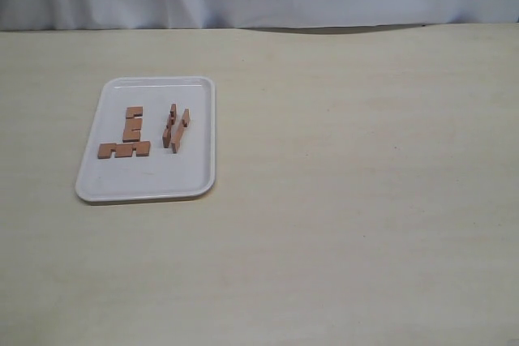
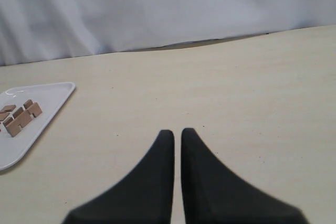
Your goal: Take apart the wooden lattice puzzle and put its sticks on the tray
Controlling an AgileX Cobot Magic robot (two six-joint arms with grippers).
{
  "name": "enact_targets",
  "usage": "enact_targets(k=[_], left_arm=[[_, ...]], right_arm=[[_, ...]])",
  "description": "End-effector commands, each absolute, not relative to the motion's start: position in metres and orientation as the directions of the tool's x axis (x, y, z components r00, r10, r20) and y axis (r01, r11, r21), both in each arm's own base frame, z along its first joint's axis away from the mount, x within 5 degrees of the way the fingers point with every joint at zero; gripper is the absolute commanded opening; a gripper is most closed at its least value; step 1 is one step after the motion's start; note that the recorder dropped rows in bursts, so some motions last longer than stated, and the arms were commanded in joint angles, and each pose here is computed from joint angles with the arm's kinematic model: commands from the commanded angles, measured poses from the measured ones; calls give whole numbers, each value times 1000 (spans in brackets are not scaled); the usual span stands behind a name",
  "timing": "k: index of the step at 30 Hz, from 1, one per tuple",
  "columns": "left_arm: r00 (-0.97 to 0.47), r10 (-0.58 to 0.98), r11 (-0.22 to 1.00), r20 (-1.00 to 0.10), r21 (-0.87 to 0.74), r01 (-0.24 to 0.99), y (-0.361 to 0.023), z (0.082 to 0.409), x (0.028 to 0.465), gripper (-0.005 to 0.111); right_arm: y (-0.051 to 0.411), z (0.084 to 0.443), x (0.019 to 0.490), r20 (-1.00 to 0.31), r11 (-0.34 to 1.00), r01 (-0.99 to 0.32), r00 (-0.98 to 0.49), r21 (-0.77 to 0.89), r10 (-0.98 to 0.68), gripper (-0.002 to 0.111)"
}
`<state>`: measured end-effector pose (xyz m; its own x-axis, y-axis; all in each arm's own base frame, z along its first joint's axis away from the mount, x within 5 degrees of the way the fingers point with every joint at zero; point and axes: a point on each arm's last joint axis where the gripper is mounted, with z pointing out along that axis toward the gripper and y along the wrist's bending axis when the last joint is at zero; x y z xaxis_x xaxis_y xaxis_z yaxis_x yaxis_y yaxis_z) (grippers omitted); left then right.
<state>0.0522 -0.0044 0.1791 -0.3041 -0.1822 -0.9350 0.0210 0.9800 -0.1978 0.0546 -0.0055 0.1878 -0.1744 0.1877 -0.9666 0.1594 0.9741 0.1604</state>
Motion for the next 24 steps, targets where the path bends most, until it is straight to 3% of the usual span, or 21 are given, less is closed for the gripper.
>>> enact_targets(k=[1,24], left_arm=[[-301,-180,981,-936,-195,18,-4,179,52,0],[-301,-176,982,-937,-190,17,-4,179,52,0]], right_arm=[[-5,187,54,-967,975,158,-173,158,184,5],[-5,187,54,-967,975,158,-173,158,184,5]])
